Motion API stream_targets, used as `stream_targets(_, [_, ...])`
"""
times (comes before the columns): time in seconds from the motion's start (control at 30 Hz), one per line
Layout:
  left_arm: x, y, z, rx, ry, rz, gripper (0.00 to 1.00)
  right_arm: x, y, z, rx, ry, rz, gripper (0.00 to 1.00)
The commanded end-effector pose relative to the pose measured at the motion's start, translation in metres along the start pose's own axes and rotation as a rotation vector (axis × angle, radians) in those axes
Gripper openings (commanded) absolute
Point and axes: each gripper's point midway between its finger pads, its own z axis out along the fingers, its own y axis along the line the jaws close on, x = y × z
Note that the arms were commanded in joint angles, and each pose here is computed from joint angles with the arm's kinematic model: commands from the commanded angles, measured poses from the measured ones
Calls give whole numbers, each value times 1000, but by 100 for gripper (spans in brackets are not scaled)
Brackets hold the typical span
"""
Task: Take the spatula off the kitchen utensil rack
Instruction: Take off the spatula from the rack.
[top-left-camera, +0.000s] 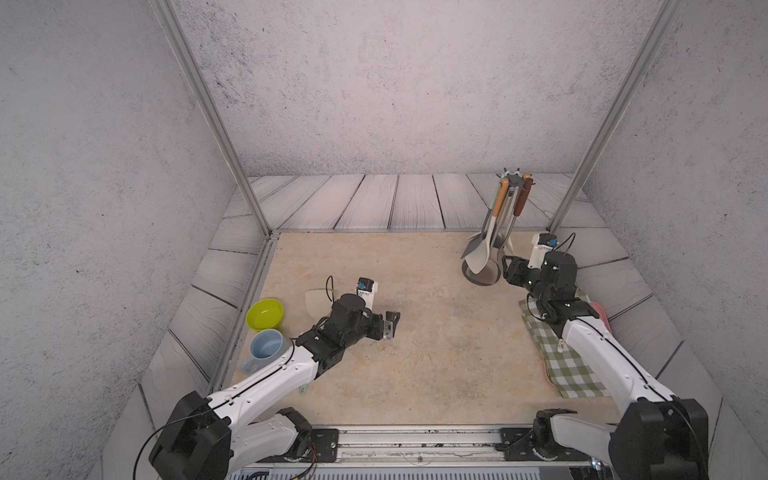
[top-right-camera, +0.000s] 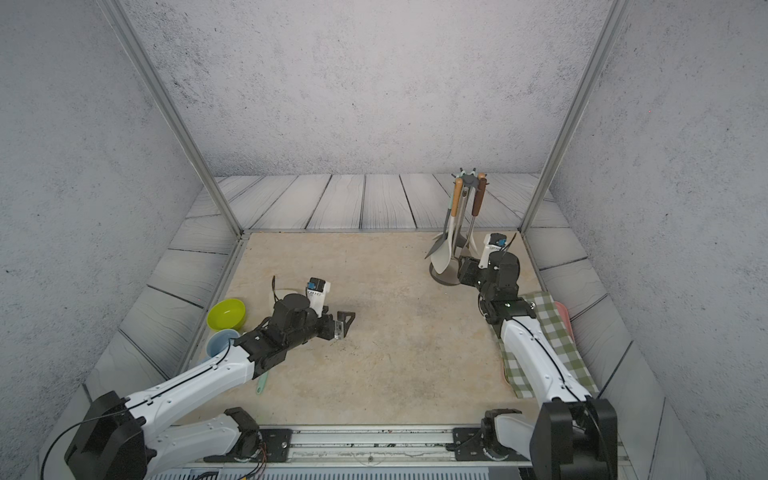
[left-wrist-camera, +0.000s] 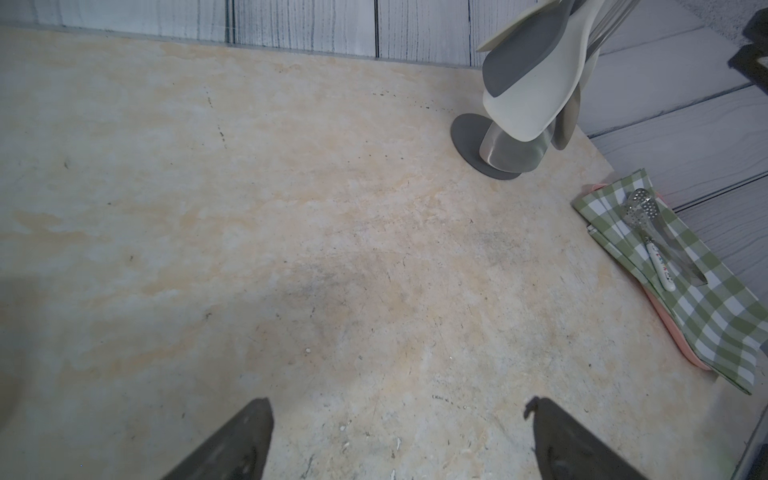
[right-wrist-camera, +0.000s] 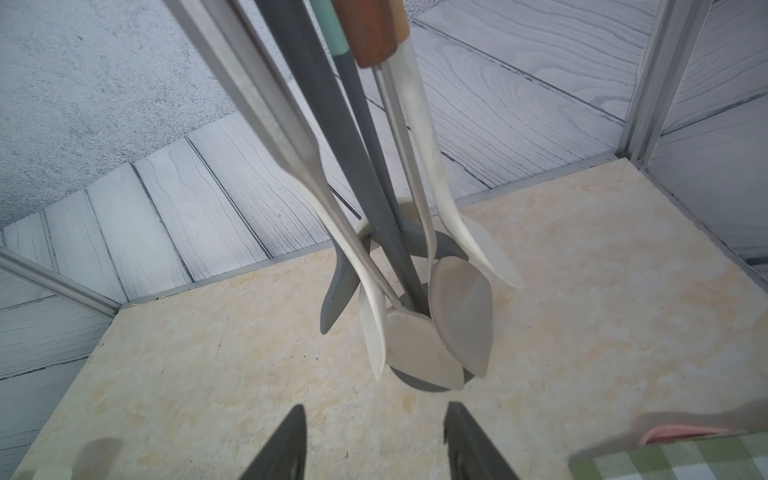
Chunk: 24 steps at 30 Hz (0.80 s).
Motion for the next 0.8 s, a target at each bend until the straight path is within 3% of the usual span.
stream_targets(0.0, [-7, -5, -5, 19, -32, 16, 99, -27, 16, 16, -79, -59, -68, 46])
stream_targets(0.23, [-7, -4, -8, 18, -47, 15, 99, -39, 14, 58, -95, -88, -147, 46])
stream_targets(0.37, [-8, -4, -8, 20, -50, 18, 99, -43, 16, 76, -117, -79, -188, 38])
stream_targets(0.53, [-8, -3, -8, 15, -53, 17, 99, -48, 15, 83, -104, -93, -216, 36])
stream_targets(0.77, [-7, -3, -6, 16, -49, 17, 99, -49, 15, 91, -107, -97, -261, 26])
